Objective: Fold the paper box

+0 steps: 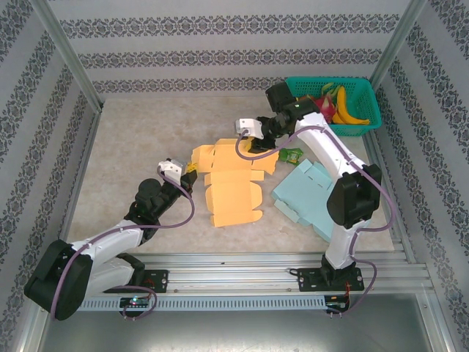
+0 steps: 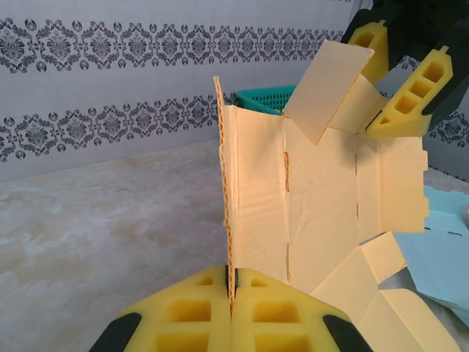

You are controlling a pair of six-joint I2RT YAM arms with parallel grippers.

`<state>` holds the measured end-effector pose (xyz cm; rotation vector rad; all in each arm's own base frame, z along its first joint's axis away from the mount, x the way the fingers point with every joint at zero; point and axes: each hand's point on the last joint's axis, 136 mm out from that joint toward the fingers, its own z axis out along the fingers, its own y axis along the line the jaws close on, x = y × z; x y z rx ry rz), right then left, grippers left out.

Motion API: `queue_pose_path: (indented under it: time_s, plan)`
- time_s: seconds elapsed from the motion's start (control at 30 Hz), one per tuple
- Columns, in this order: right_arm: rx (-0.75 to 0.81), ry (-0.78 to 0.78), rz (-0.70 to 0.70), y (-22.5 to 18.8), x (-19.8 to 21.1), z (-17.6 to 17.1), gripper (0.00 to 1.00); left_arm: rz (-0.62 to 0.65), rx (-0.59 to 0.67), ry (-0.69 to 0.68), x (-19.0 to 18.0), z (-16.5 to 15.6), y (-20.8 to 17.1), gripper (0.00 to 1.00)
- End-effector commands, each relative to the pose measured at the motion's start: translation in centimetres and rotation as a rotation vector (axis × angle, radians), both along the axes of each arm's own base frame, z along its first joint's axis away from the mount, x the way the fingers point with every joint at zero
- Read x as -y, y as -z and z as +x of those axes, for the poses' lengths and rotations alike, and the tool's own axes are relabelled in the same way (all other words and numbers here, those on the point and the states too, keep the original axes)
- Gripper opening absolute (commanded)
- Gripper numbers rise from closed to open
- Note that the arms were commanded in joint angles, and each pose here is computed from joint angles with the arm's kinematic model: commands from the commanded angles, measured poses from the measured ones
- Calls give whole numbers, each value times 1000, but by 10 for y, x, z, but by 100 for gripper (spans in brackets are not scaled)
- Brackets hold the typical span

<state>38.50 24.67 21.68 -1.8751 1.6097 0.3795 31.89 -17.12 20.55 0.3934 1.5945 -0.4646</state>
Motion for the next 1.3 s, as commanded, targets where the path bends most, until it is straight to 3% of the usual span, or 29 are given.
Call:
queue_pose_path:
  time_s: [0.0,0.23,0.43,0.63,0.8,1.07,1.27]
  plan:
    - [12,-6,-14,-5,9,-7,34,-16,68,5,6,2,-22,0]
    - [14,-5,-18,-4,10,-8,22,-10,59,8,7,3,-21,0]
    - [42,5,-50,-4,11,-6,0,-17,32,-43,1,10,-21,2]
    - [61,117,-119,0,14,9,0,-94,-25,-225,-28,20,-32,42]
    - [93,248,-183,4,21,26,0,-260,-89,-326,-50,11,-53,40]
    - [107,305,-173,7,25,24,0,-516,-404,-36,16,14,-74,29]
    - [105,280,-143,10,21,17,0,-563,-528,-23,45,48,-58,25]
